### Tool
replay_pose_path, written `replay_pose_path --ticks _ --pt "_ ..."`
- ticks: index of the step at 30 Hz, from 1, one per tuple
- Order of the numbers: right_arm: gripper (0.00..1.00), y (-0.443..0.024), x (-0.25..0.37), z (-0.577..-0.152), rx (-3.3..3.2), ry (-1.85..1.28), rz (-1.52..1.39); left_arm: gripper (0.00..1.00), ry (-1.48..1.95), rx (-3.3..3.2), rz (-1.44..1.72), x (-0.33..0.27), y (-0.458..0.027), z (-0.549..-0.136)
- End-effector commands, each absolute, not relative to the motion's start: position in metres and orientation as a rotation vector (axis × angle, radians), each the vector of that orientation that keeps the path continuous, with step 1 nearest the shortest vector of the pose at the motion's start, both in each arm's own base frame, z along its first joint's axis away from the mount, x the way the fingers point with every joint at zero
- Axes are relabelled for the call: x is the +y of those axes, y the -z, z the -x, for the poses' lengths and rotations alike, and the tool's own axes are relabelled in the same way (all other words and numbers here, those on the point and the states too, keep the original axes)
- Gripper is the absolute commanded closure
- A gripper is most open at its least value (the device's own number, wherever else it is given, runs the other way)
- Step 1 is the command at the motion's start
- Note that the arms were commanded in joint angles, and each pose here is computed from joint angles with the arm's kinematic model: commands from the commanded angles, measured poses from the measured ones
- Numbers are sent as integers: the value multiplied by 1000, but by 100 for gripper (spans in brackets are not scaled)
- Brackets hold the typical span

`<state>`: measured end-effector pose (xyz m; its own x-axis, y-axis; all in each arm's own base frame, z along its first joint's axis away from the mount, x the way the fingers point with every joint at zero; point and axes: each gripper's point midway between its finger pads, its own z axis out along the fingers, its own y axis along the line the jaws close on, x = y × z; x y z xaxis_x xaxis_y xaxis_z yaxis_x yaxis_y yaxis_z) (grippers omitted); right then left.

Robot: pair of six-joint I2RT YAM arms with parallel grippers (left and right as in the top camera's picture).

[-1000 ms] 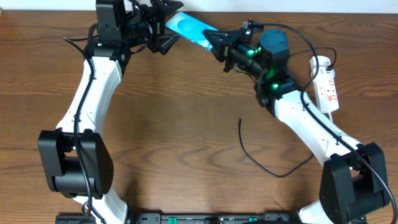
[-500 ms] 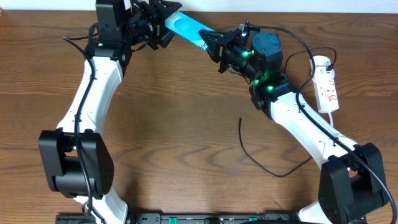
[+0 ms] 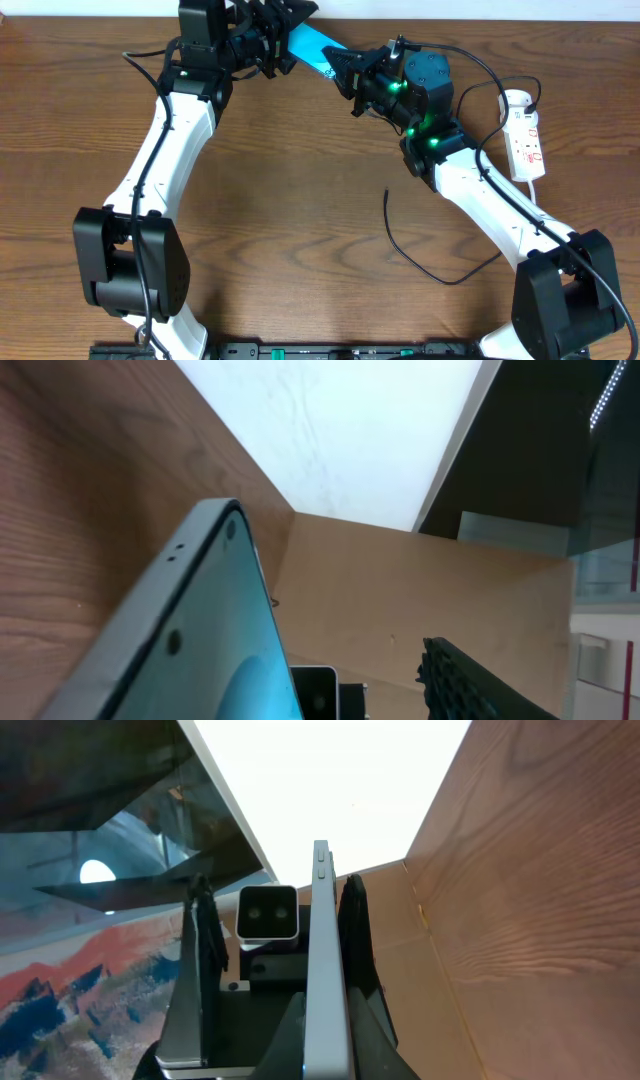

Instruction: Plug charger to phone and switch on socket

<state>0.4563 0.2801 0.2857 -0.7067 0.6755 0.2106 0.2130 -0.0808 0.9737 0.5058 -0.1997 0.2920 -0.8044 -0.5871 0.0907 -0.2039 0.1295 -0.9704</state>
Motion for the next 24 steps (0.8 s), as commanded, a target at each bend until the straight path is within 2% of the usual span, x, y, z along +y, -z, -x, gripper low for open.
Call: replay_pose_path --ticks 1,11,17,24 --pt "99 -297 279 -460 1802 -1830 -944 37 1732 2072 750 -197 -307 -502" --pt "99 -297 274 -464 1773 -1803 -966 43 1750 2080 748 -199 -308 -500" --pt "99 -298 273 -465 1766 -1801 -969 53 1758 2084 745 -200 -308 -499" --pt "99 -304 272 -467 1736 -1810 -956 54 1759 2086 742 -201 -308 -498"
